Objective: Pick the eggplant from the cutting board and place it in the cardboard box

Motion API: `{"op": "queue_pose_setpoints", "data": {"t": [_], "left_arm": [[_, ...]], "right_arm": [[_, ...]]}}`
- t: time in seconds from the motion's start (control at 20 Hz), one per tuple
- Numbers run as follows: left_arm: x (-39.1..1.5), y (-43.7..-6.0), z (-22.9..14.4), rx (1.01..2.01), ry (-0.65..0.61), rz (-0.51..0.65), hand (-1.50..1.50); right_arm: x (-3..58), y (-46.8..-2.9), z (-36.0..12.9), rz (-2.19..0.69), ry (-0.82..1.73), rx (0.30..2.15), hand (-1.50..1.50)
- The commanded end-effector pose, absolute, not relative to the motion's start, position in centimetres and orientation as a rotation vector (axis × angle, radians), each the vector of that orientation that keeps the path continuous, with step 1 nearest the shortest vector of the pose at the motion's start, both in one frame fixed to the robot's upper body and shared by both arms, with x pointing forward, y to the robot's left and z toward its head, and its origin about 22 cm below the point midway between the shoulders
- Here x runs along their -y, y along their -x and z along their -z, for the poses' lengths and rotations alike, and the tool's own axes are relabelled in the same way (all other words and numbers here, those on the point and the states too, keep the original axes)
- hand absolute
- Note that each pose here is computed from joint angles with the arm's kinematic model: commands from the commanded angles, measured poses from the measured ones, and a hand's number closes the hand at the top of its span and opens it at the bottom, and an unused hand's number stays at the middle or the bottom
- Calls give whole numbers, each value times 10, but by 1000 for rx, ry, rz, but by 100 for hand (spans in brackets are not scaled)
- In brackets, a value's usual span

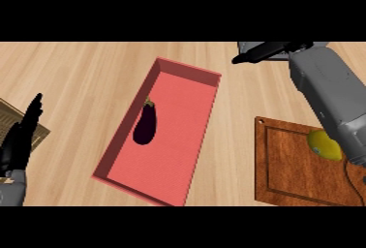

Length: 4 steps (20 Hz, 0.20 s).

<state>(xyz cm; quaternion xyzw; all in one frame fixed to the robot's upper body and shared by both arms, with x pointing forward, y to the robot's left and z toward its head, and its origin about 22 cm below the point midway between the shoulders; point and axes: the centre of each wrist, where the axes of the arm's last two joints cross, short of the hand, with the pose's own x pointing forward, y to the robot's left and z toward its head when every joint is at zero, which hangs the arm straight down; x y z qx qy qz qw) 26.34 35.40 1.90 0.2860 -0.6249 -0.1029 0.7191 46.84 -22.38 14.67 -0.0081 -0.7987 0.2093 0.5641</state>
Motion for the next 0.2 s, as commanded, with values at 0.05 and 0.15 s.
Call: {"op": "queue_pose_setpoints", "data": {"t": [0.05,0.15], "left_arm": [[-362,-260,-16,1386,-629,239,0],[-357,-280,-24,1409,-650,228,0]], "right_arm": [[298,-462,-156,-548,9,1849,-150],[299,-460,-145,-611,12,1854,-150]]}}
